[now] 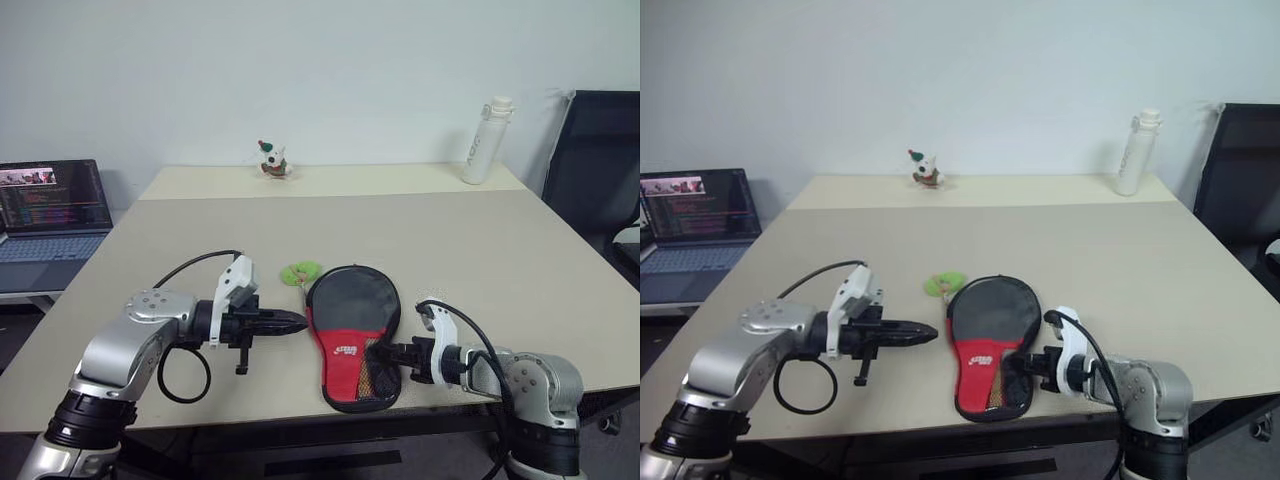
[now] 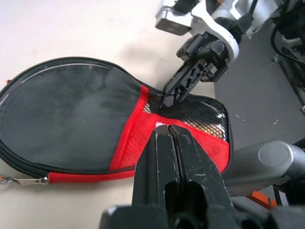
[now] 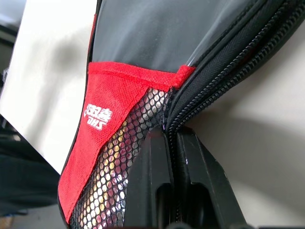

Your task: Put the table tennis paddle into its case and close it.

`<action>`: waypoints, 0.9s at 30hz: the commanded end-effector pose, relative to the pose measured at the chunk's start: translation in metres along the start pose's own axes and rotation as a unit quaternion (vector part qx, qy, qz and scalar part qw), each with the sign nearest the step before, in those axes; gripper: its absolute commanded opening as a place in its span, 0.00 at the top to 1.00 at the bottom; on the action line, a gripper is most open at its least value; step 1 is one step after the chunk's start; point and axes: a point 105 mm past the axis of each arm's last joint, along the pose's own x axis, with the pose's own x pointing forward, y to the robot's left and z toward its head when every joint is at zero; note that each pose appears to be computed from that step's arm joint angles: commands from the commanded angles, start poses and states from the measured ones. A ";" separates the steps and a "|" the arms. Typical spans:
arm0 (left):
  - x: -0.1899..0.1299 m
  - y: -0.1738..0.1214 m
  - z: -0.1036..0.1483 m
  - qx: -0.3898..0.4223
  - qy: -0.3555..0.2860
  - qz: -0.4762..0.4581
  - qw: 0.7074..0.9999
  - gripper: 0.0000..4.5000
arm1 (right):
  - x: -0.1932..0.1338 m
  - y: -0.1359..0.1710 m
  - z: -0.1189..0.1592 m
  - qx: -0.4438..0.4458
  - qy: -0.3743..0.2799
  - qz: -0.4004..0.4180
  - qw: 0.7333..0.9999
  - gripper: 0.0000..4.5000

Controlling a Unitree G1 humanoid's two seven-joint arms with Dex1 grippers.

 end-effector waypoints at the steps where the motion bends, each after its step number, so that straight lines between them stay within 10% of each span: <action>1: -0.001 0.000 0.010 0.021 -0.005 -0.005 1.000 1.00 | -0.001 0.008 -0.004 0.001 -0.002 0.010 1.000 0.99; 7: -0.001 0.000 0.010 0.024 -0.003 -0.002 1.000 1.00 | -0.004 -0.013 -0.005 -0.005 0.000 -0.041 0.999 0.99; 21: 0.001 0.004 0.005 0.019 -0.001 0.010 1.000 1.00 | -0.047 0.018 0.016 -0.274 0.002 -0.023 0.961 0.03; 27: -0.005 0.014 -0.005 -0.004 0.011 0.033 0.999 1.00 | -0.055 0.050 0.052 -0.340 -0.057 0.055 0.937 0.01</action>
